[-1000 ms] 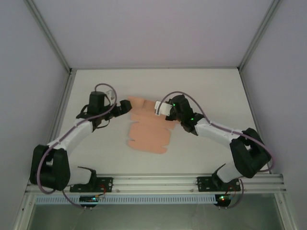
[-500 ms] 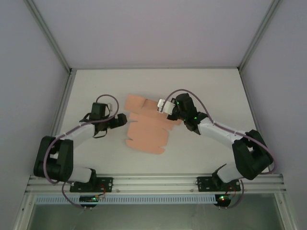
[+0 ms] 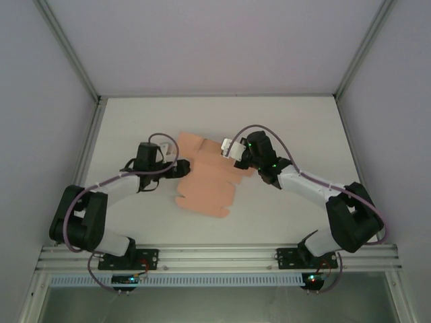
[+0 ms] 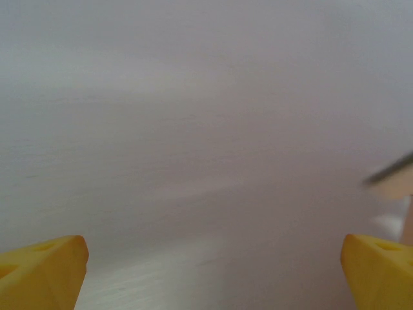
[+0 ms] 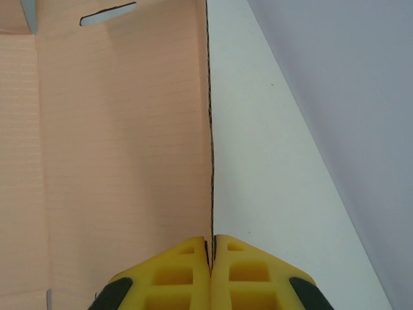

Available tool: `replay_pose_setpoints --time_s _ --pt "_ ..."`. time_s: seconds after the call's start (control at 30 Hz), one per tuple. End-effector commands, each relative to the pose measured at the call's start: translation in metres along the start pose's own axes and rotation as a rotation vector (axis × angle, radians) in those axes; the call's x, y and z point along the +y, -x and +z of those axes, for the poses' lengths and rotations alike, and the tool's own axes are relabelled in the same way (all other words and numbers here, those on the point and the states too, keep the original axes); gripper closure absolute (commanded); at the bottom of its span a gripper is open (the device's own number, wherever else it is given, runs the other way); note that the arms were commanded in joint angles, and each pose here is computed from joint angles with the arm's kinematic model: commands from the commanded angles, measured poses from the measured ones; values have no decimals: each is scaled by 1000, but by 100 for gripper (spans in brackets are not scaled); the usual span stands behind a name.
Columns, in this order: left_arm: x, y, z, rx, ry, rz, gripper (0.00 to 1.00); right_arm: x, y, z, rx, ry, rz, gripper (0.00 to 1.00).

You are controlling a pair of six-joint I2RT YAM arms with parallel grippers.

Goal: Assemble paper box

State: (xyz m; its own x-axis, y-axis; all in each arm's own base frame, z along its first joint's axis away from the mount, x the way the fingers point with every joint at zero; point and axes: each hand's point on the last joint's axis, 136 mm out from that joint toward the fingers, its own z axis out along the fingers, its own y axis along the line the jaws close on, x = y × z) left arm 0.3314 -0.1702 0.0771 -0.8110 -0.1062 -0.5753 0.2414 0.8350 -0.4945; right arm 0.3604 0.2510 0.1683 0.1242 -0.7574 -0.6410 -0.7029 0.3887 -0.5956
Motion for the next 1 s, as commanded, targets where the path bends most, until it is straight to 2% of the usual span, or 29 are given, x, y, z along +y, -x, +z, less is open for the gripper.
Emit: replay_pose_setpoints --time_s 0.0,0.2,0.33,0.5,0.57,0.63,0.77,0.9,0.97 --pt "-27 10 1 -38 -143 28 0 -2 10 -1 -37 -3 25 100" --pt "-49 15 11 -28 -299 -21 15 0 13 0 -41 -5 34 100" --pt "-60 12 17 4 -387 -40 30 0 14 2 -49 -9 53 100" --pt "-67 8 18 9 -460 -72 37 -3 19 2 -74 -35 97 100" --pt "-69 9 19 -3 -486 -87 44 -2 23 0 -91 -38 119 100" --pt "-72 12 19 -11 -512 -95 57 0 24 1 -102 -41 124 100" --pt "-72 14 22 3 -501 -95 78 0 23 1 -99 -57 122 100" --pt "-63 17 23 -6 -429 -102 88 1 24 -1 -97 -56 121 100" --pt "-55 19 24 -15 -371 -118 97 0 25 -2 -97 -56 120 100"
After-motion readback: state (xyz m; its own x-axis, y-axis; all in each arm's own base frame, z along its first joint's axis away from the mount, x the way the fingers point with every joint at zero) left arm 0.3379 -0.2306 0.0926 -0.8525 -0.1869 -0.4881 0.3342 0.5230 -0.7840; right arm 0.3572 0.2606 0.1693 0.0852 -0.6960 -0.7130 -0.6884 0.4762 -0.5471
